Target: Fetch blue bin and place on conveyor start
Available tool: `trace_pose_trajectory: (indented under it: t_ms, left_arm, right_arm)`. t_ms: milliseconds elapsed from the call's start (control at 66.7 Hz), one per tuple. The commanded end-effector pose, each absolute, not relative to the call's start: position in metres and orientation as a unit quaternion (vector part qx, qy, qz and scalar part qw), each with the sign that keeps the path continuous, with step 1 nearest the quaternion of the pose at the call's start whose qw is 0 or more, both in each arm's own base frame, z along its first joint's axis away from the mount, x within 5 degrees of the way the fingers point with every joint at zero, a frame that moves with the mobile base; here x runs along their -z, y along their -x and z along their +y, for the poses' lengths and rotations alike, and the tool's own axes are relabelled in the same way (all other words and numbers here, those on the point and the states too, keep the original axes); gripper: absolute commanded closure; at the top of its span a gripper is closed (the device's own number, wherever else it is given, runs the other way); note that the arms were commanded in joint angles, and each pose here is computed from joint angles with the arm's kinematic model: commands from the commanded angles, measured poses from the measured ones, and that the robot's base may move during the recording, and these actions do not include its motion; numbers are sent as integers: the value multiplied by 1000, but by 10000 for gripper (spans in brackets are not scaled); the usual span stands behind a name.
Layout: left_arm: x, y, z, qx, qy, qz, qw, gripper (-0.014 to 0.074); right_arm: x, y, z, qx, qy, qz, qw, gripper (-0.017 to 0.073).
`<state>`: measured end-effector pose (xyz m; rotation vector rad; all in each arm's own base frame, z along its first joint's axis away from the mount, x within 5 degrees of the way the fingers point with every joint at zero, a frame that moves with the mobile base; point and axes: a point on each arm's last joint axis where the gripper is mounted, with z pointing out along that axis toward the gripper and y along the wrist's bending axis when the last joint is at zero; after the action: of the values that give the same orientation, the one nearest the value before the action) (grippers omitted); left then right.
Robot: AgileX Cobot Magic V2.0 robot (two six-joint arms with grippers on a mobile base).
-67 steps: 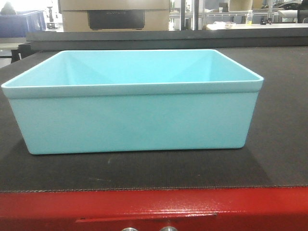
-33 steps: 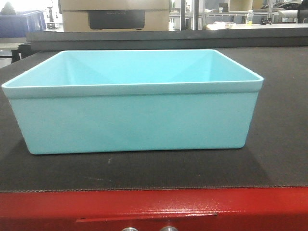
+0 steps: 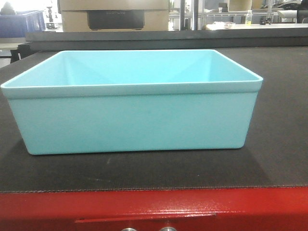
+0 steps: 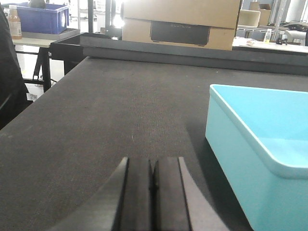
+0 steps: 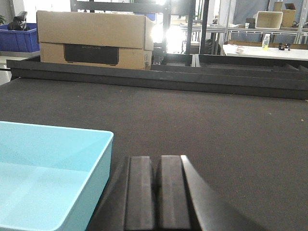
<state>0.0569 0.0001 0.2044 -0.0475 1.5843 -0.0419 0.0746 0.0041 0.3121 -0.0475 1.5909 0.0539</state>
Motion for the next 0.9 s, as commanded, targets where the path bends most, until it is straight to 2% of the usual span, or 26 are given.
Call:
trace_pose_trajectory:
  t_ms: [0, 765, 885]
  left_arm:
    - [-207, -56, 0, 20, 23, 701, 712, 704]
    - [-210, -56, 0, 19, 23, 689, 724, 704]
    - [-210, -56, 0, 19, 23, 689, 724, 704]
  right_arm:
    - [-314, -74, 4, -18, 25, 705, 708, 721]
    - [-314, -74, 4, -18, 25, 703, 710, 721]
    - [-314, -74, 5, -34, 18, 697, 717, 721]
